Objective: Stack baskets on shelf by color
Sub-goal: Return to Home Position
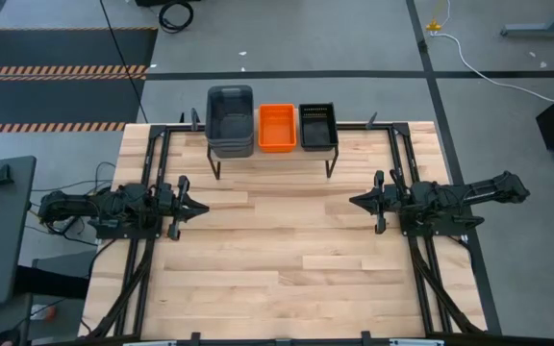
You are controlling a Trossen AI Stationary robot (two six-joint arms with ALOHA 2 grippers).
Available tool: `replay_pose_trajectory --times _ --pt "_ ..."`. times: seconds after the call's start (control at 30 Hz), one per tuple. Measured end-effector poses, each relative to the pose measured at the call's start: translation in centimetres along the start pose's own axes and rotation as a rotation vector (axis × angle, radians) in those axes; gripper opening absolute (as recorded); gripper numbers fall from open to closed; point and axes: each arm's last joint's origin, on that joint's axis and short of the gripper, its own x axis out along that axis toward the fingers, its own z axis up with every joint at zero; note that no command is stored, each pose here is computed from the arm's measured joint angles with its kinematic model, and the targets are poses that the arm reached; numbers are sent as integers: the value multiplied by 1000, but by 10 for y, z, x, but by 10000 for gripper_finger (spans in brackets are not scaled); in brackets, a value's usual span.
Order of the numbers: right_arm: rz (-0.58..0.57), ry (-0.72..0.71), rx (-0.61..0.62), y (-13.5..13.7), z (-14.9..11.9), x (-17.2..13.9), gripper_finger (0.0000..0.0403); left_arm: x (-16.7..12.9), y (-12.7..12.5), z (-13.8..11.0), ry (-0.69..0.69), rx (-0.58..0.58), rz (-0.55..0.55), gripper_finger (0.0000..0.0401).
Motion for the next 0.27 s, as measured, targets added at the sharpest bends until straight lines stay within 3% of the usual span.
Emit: replay_pose_trajectory --times 0.27 --pt "0 0 0 0 0 0 12 0 0 0 0 0 0 25"
